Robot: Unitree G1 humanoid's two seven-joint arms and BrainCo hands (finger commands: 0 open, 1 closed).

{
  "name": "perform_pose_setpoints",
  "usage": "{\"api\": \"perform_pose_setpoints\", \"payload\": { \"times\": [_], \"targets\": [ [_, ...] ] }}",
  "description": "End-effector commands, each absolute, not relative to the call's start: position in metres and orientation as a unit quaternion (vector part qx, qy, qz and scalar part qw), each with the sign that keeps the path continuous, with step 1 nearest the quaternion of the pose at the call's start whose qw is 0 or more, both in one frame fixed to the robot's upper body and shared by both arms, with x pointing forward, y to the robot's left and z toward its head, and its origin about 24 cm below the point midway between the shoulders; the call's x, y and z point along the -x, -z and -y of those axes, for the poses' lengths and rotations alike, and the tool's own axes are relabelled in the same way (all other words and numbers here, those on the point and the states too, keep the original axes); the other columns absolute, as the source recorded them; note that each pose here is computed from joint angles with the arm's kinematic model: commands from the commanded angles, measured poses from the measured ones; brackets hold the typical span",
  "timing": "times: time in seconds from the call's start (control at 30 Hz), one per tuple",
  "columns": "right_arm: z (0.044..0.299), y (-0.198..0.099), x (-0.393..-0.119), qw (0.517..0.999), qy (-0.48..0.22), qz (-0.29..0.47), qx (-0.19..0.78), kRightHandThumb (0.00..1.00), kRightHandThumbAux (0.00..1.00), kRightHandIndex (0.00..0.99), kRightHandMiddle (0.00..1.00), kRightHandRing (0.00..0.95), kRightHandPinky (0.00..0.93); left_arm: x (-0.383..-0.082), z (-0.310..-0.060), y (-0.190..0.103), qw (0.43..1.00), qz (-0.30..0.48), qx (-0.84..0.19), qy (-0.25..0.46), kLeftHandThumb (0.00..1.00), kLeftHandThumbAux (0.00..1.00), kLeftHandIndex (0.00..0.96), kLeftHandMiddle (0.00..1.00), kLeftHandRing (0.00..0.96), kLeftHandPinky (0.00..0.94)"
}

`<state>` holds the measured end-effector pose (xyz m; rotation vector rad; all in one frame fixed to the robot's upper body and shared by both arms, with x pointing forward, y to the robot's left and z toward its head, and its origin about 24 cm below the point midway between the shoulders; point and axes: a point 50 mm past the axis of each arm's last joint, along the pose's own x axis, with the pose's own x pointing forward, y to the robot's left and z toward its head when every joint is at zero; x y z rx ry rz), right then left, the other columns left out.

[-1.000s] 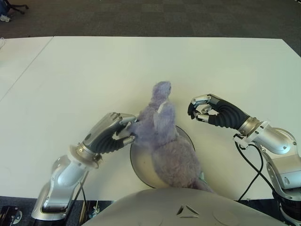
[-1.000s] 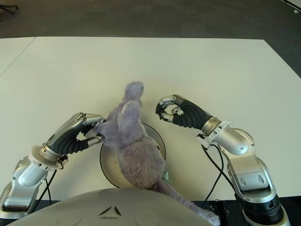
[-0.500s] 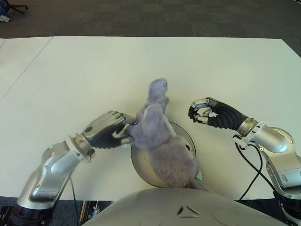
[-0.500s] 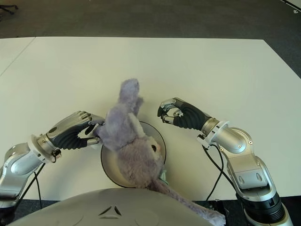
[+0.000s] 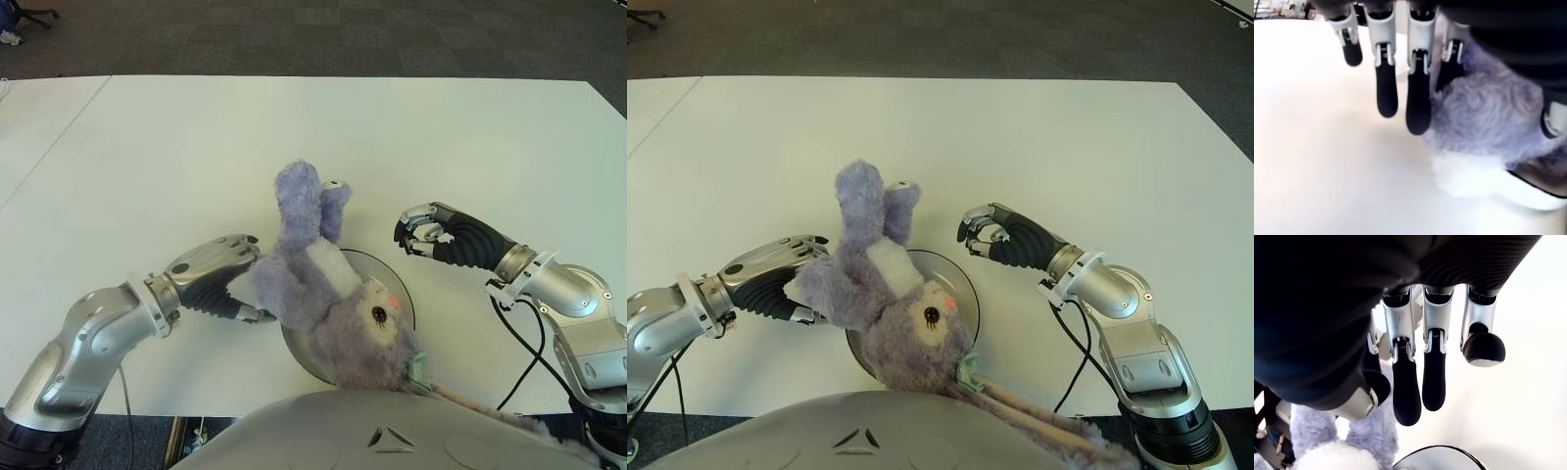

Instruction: Put the doll into the plate.

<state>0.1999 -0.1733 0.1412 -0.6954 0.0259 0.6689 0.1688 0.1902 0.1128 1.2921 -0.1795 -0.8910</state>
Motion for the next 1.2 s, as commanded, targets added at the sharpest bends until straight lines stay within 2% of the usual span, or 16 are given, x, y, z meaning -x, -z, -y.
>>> {"api": "perform_pose_setpoints", "payload": {
  "times": [0.03,0.13,0.2,0.3,0.47,0.6,0.7,0.93,1.13,1.2],
  "targets": [
    [0.174,-0.136,-0.199,0.883,-0.326,-0.022,0.335,0.692,0.727,0.435,0.843,0.855,0.845,-0.168,-0.193,-0.108,0.687,0.063,-0.592,0.416,0.119,0.316,0.0,0.0,0.0,0.0],
    [0.174,-0.136,-0.199,0.884,-0.326,-0.023,0.333,0.693,0.727,0.435,0.842,0.854,0.844,-0.169,-0.194,-0.113,0.689,0.068,-0.591,0.414,0.123,0.296,0.0,0.0,0.0,0.0],
    [0.174,-0.135,-0.199,0.885,-0.325,-0.023,0.334,0.693,0.727,0.436,0.844,0.857,0.851,-0.17,-0.193,-0.128,0.686,0.072,-0.592,0.416,0.133,0.272,0.0,0.0,0.0,0.0],
    [0.175,-0.135,-0.199,0.887,-0.323,-0.025,0.331,0.693,0.726,0.436,0.843,0.855,0.848,-0.17,-0.195,-0.147,0.679,0.056,-0.594,0.428,0.172,0.189,0.0,0.0,0.0,0.0],
    [0.177,-0.135,-0.2,0.89,-0.319,-0.028,0.325,0.693,0.725,0.436,0.843,0.853,0.844,-0.169,-0.207,-0.163,0.677,0.019,-0.588,0.442,0.21,0.152,0.0,0.0,0.0,0.0],
    [0.179,-0.135,-0.2,0.892,-0.317,-0.033,0.321,0.693,0.725,0.436,0.842,0.852,0.84,-0.17,-0.216,-0.172,0.677,-0.012,-0.582,0.45,0.232,0.139,0.0,0.0,0.0,0.0],
    [0.18,-0.135,-0.2,0.894,-0.316,-0.036,0.317,0.693,0.725,0.436,0.837,0.846,0.833,-0.172,-0.222,-0.178,0.68,-0.03,-0.577,0.452,0.293,0.132,0.0,0.0,0.0,0.0],
    [0.183,-0.133,-0.2,0.897,-0.313,-0.044,0.309,0.692,0.725,0.435,0.833,0.841,0.832,-0.186,-0.233,-0.196,0.693,-0.031,-0.573,0.437,0.383,0.151,0.0,0.0,0.0,0.0],
    [0.183,-0.132,-0.2,0.899,-0.312,-0.045,0.304,0.692,0.725,0.435,0.832,0.84,0.832,-0.191,-0.24,-0.199,0.705,-0.027,-0.572,0.419,0.417,0.163,0.0,0.0,0.0,0.0],
    [0.183,-0.131,-0.2,0.9,-0.311,-0.047,0.302,0.692,0.725,0.435,0.83,0.837,0.83,-0.198,-0.252,-0.2,0.711,-0.034,-0.574,0.405,0.451,0.181,0.0,0.0,0.0,0.0]
  ]
}}
